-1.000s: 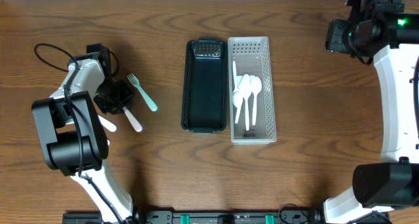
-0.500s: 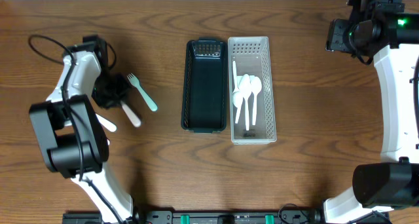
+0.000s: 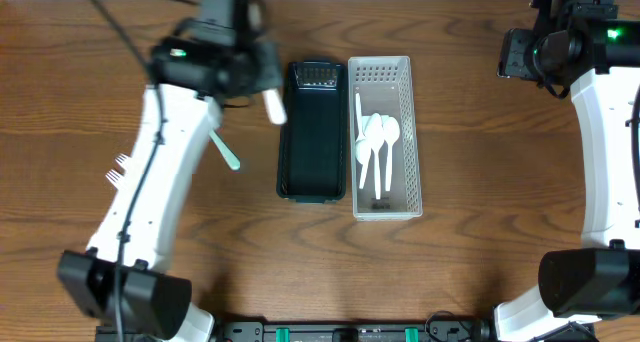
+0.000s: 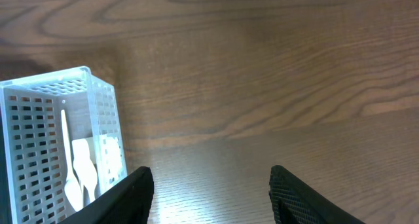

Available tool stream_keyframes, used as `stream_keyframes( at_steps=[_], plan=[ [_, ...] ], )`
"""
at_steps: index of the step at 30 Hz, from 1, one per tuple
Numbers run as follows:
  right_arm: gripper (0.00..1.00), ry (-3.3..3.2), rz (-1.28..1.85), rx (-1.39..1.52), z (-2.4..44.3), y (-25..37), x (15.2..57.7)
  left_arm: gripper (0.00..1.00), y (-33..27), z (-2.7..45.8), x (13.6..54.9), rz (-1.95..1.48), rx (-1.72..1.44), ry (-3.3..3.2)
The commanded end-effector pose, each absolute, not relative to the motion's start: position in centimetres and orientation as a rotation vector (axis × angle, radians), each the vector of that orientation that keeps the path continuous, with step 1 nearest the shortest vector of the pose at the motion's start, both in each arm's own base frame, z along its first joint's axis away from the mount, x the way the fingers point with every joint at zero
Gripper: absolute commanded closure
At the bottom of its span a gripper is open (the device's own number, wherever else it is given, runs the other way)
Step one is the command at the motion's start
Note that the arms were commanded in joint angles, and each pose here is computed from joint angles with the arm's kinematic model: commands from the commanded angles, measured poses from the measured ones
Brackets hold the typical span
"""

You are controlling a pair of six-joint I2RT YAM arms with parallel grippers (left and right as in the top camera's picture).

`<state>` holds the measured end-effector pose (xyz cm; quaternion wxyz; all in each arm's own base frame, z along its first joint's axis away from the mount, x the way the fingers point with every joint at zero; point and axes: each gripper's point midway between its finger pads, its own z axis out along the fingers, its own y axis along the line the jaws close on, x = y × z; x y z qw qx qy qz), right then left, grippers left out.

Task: Pack container
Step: 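Carry the spoon into the dark green basket and release it, then move the left gripper back toward the mint-green fork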

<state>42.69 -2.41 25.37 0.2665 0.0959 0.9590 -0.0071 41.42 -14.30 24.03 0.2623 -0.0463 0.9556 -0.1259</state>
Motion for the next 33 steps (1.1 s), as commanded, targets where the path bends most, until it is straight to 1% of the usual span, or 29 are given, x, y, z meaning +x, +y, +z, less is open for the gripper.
stream_keyframes(
  at_steps=[1, 4, 9, 12, 13, 16, 17, 20, 22, 25, 26, 28, 31, 33],
  plan=[
    [0.40, 2.583, -0.042, 0.271, 25.6, -3.2, 42.7, 0.94, -17.3, 20.4, 41.6, -0.317, -0.022, 2.659],
    [0.40, 2.587, -0.042, 0.272, 25.5, -3.2, 42.6, 0.94, -18.7, 17.5, 41.8, -0.293, 0.035, 2.720],
    [0.40, 2.596, -0.042, 0.272, 25.4, -3.2, 42.4, 0.95, -18.8, 12.1, 41.7, -0.228, 0.065, 2.849],
    [0.41, 2.598, -0.043, 0.272, 25.4, -3.2, 42.4, 0.83, -18.8, 9.6, 41.6, -0.195, 0.081, 2.909],
    [0.41, 2.598, -0.043, 0.272, 25.4, -3.2, 42.4, 0.76, -18.8, 8.9, 41.5, -0.186, 0.095, 2.924],
    [0.41, 2.598, -0.043, 0.272, 25.4, -3.2, 42.4, 0.74, -18.7, 8.2, 41.3, -0.172, 0.111, 2.946],
    [0.41, 2.598, -0.043, 0.272, 25.4, -3.2, 42.4, 0.69, -18.7, 8.2, 41.3, -0.169, 0.132, 2.944],
    [0.41, 2.597, -0.043, 0.272, 25.4, -3.2, 42.4, 0.60, -18.7, 9.2, 41.4, -0.164, 0.208, 2.914],
    [0.41, 2.598, -0.043, 0.272, 25.4, -3.2, 42.4, 0.59, -18.1, 10.7, 41.7, -0.122, 0.221, 2.869],
    [0.41, 2.597, -0.043, 0.274, 25.4, -3.3, 42.4, 0.59, -16.8, 14.3, 42.5, -0.032, 0.252, 2.760],
    [0.40, 2.597, -0.043, 0.274, 25.4, -3.3, 42.4, 0.56, -16.0, 16.5, 42.8, 0.018, 0.255, 2.696],
    [0.41, 2.597, -0.043, 0.274, 25.4, -3.3, 42.4, 0.53, -14.3, 19.3, 43.0, 0.098, 0.210, 2.616],
    [0.41, 2.597, -0.043, 0.273, 25.4, -3.3, 42.4, 0.45, -10.6, 23.8, 43.3, 0.167, 0.063, 2.501],
    [0.41, 2.598, -0.043, 0.273, 25.4, -3.3, 42.4, 0.41, -7.9, 25.3, 43.5, 0.157, -0.073, 2.466]
  ],
)
